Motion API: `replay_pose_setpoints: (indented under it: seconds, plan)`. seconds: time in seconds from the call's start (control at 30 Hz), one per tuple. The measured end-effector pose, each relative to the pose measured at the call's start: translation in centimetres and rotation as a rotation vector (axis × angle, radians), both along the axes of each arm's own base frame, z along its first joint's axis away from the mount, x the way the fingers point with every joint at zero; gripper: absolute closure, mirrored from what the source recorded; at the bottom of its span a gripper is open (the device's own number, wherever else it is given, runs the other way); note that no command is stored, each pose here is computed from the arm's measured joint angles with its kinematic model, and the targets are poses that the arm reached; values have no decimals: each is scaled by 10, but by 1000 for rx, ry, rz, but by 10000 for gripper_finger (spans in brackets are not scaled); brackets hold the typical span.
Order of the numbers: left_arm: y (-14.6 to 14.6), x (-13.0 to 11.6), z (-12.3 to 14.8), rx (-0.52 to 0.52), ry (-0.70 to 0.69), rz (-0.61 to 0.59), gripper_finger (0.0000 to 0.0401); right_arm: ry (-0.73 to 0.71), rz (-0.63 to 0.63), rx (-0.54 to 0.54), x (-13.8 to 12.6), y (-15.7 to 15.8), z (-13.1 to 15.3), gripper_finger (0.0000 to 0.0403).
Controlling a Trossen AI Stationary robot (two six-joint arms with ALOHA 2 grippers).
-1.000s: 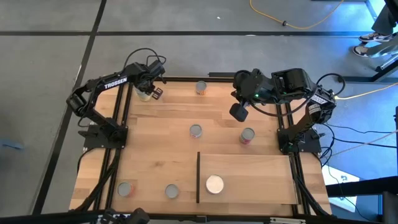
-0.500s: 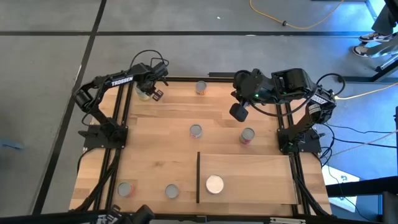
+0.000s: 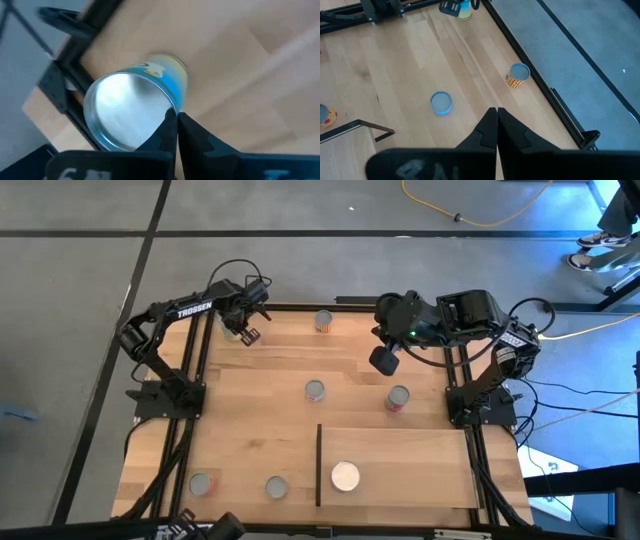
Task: Pick and place cans onto a shelf
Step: Put the canned carrots on the shelf
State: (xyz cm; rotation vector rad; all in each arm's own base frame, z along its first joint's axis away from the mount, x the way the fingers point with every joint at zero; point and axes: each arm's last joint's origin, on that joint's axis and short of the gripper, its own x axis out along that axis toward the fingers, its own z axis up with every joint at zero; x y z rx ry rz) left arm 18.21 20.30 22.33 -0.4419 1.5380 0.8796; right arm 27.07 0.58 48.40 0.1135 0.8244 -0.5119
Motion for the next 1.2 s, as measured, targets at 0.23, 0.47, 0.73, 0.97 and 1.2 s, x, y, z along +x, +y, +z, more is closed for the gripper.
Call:
replay_pose_setpoints:
  seconds: [0.23, 0.47, 0.73, 0.97, 1.2]
  plan:
    - [-11, 15, 53, 60, -46, -163, 401, 0, 1, -1, 0, 0, 0, 400]
    - [-32, 39, 116, 172, -93, -378, 401, 14, 25, -20, 0, 0, 0, 400]
    - [-80, 55, 176, 262, -125, -657, 401, 7, 13, -11, 0, 0, 0, 400]
    - [-133, 69, 203, 285, -212, -932, 401, 19, 35, -27, 0, 0, 0, 400]
    - [-182, 84, 211, 302, -329, -1224, 401, 39, 105, -12, 0, 1, -1, 400]
